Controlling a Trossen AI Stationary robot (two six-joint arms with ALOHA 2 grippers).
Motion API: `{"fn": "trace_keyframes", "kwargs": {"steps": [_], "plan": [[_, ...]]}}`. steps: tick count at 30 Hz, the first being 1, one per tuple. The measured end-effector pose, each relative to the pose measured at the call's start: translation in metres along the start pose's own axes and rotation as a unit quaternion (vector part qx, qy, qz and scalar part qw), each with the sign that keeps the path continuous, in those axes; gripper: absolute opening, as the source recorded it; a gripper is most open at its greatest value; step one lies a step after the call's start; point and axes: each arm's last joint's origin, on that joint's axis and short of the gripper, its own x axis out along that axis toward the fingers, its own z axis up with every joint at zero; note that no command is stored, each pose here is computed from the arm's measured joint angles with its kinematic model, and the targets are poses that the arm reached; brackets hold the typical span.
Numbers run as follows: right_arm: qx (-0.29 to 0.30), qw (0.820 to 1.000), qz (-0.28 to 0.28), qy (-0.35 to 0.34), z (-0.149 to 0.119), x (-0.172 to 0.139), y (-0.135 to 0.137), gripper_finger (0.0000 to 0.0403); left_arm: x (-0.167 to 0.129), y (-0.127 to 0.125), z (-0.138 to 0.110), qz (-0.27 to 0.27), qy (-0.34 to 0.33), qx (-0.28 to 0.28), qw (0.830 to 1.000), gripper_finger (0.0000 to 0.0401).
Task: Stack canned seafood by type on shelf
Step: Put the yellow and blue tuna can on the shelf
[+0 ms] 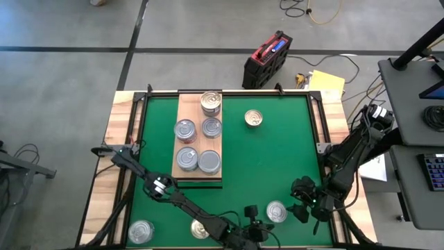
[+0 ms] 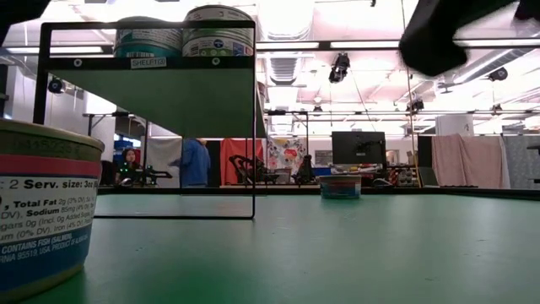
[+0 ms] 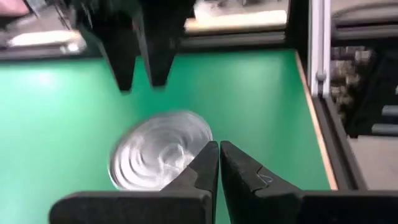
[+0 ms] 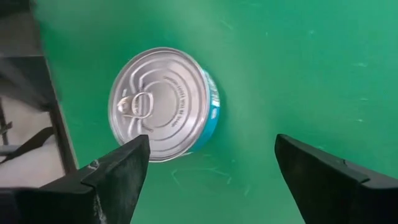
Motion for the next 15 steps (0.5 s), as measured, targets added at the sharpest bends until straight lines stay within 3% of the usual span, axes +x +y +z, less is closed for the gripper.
{"fn": "trace_keyframes", "kwargs": {"steps": [4,15], "plan": [[-0.005,1.000,0.006,0.000,0.000,0.000,0.001,0.0342,-0.002,-0.002,-0.006,0.001,0.009,-0.015,1.000,0.0001],[-0.012,1.000,0.009,-0.001,0.000,0.000,0.002,0.0342,-0.016,-0.012,0.004,0.022,-0.011,0.015,1.000,0.0001]]}}
